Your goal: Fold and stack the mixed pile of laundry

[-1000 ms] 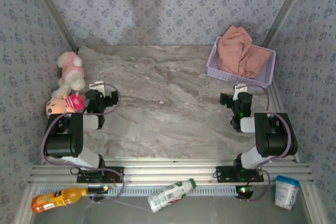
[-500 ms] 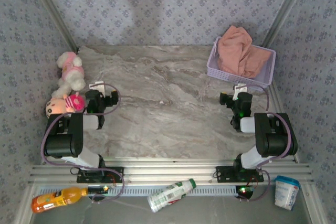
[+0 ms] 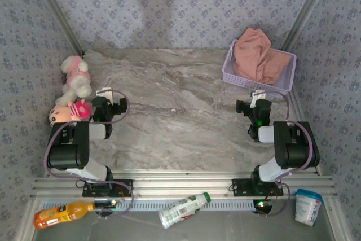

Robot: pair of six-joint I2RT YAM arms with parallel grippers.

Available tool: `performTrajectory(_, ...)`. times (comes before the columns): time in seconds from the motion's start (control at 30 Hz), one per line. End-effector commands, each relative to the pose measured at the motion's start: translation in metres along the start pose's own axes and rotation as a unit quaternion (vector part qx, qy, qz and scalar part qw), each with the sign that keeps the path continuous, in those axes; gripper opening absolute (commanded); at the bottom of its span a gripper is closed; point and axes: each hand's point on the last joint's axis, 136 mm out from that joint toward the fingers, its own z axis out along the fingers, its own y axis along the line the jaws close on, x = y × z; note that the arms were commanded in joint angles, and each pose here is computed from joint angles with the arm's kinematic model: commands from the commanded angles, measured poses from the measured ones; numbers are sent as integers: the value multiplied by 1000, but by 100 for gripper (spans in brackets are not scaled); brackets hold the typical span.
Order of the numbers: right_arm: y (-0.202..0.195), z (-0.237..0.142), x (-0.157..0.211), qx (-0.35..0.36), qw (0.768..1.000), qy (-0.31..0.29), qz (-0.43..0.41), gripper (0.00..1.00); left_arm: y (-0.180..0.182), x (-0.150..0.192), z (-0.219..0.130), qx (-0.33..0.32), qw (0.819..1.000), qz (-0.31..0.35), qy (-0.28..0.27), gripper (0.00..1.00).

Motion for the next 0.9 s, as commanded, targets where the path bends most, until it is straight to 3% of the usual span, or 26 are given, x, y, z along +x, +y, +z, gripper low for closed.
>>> performTrajectory(0.0,-1,0,-15,3,1000,-23,-3,100,-1,-10,-1,0,1000,2,-18,100)
performTrajectory(0.2,3,-25,-39,18,999,-28,-16,100,4,-40,-20,-22,1000,-5,-1,100)
performTrajectory(0.33,-5,-43,-56,32,999,14,20,100,7,-57,-39,-36,997,-29,66,100)
performTrajectory(0.4,-15,-53,-57,52,994,55,82,100,11,-68,-48,-50,994,-55,81,100)
performTrajectory(0.53,-51,-69,-60,97,950,128,268,100,19,-91,-61,-80,980,-168,62,100)
performTrajectory(0.6,-57,-68,-64,62,928,154,334,100,12,-101,-61,-62,978,-192,60,100)
performTrajectory(0.7,-63,-62,-70,24,903,197,380,100,1,-106,-53,-45,967,-233,88,100)
performTrajectory(0.87,-86,-44,-62,53,872,281,397,100,-37,-110,-37,-21,959,-246,138,100)
